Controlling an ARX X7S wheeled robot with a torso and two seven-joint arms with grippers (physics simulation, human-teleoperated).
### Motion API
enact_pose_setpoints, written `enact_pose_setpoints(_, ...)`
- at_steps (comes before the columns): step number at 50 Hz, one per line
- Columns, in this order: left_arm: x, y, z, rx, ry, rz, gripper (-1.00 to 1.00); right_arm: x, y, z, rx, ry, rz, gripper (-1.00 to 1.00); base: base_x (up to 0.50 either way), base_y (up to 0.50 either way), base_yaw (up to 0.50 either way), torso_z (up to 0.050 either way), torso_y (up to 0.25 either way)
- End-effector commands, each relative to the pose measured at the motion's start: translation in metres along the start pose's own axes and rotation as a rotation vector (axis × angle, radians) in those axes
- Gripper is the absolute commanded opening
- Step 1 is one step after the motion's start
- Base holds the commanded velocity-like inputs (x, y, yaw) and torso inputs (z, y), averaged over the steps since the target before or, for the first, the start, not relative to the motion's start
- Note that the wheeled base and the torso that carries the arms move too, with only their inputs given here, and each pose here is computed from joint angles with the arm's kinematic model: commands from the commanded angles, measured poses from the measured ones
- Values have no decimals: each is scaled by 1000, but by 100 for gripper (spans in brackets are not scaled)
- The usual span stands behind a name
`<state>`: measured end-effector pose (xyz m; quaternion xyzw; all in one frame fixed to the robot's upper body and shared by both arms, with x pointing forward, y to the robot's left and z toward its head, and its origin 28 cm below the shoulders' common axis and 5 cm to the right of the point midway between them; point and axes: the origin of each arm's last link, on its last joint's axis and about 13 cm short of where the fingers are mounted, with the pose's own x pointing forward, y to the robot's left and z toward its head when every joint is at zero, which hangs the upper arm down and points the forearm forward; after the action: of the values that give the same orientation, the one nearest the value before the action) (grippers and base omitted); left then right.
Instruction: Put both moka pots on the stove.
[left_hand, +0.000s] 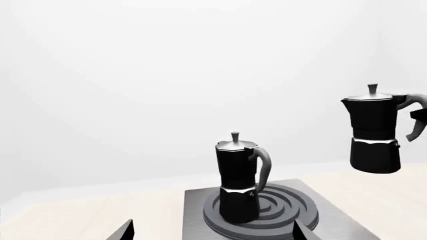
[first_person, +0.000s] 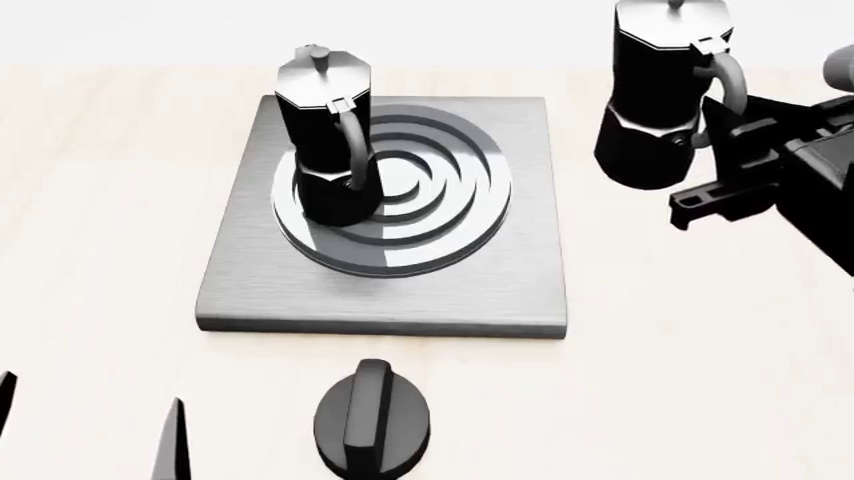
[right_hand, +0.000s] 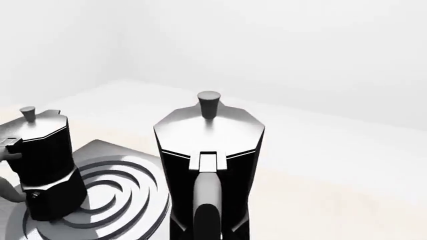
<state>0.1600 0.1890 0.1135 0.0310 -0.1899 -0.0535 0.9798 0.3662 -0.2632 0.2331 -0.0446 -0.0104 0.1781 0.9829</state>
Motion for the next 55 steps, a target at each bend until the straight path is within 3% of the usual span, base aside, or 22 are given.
enact_pose_setpoints(1,0,1,1,0,-2,5,100,18,8,15,-12,-44,48,-100,0,0,0,0,0)
enact_pose_setpoints(55,0,3,3,-3,-8,15,100,87,69,-5,-11,-127,109,-100,0,0,0,0,1)
